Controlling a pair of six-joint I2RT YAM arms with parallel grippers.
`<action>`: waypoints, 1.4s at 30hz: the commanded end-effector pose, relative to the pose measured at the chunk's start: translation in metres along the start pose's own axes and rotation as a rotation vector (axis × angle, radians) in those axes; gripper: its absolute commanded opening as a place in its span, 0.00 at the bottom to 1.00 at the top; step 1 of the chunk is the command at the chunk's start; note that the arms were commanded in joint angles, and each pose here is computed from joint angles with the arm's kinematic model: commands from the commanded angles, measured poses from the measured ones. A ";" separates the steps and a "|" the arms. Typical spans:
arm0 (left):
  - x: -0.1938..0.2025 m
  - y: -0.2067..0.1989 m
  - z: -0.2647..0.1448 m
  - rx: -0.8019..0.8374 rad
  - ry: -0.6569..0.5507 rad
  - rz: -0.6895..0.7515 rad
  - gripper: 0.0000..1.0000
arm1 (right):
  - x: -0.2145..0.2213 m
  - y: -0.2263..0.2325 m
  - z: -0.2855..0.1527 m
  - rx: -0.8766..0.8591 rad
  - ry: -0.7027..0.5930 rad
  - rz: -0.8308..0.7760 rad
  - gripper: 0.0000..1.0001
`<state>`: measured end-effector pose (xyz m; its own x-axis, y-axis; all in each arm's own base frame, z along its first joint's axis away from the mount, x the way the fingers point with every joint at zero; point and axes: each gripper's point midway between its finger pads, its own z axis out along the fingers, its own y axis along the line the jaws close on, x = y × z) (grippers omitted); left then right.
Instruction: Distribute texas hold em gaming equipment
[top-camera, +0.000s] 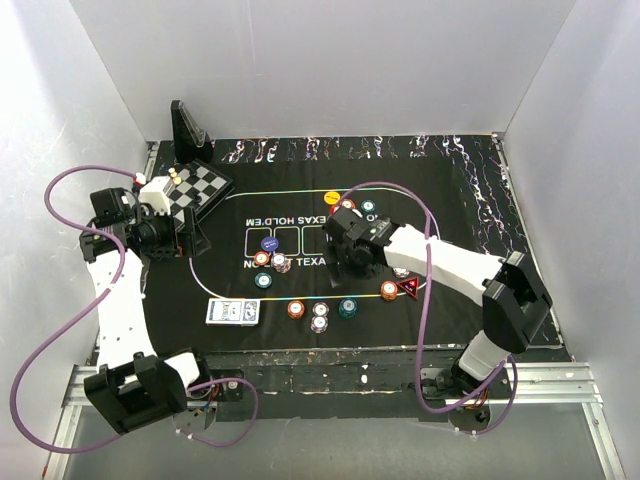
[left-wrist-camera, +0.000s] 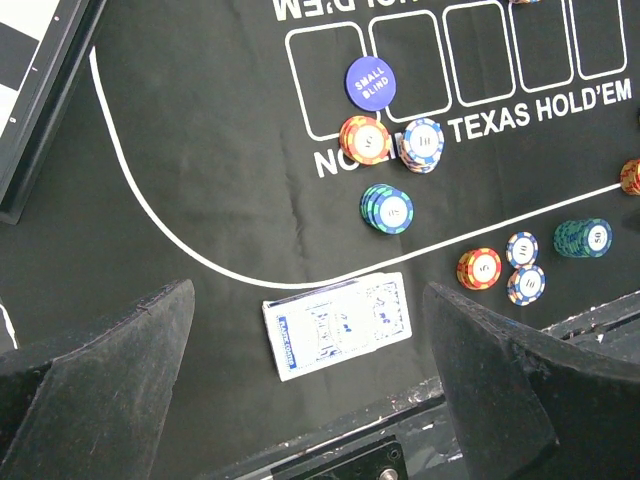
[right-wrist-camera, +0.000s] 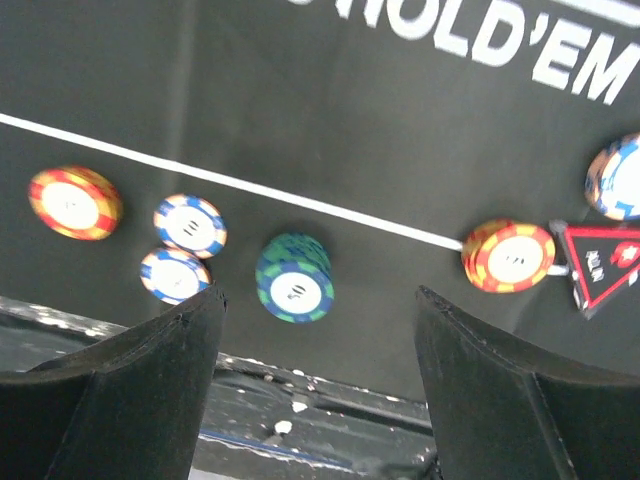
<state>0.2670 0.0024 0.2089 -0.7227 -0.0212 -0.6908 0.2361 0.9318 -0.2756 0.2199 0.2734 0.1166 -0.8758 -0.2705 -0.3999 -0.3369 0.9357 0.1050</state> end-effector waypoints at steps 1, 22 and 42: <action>-0.003 -0.009 -0.012 0.001 -0.029 0.018 1.00 | 0.010 -0.007 -0.003 0.044 -0.049 0.067 0.82; -0.003 -0.015 -0.017 0.011 -0.036 0.019 1.00 | 0.045 0.023 0.029 0.061 0.038 -0.004 0.83; -0.002 -0.016 -0.015 0.019 -0.034 0.011 1.00 | 0.065 0.021 0.048 0.062 0.098 -0.003 0.81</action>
<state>0.2540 -0.0026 0.2150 -0.7221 -0.0240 -0.6914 0.2349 0.9315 -0.2777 0.1756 0.2842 0.0572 -0.8983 -0.3033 -0.3179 -0.3306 0.9432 0.0342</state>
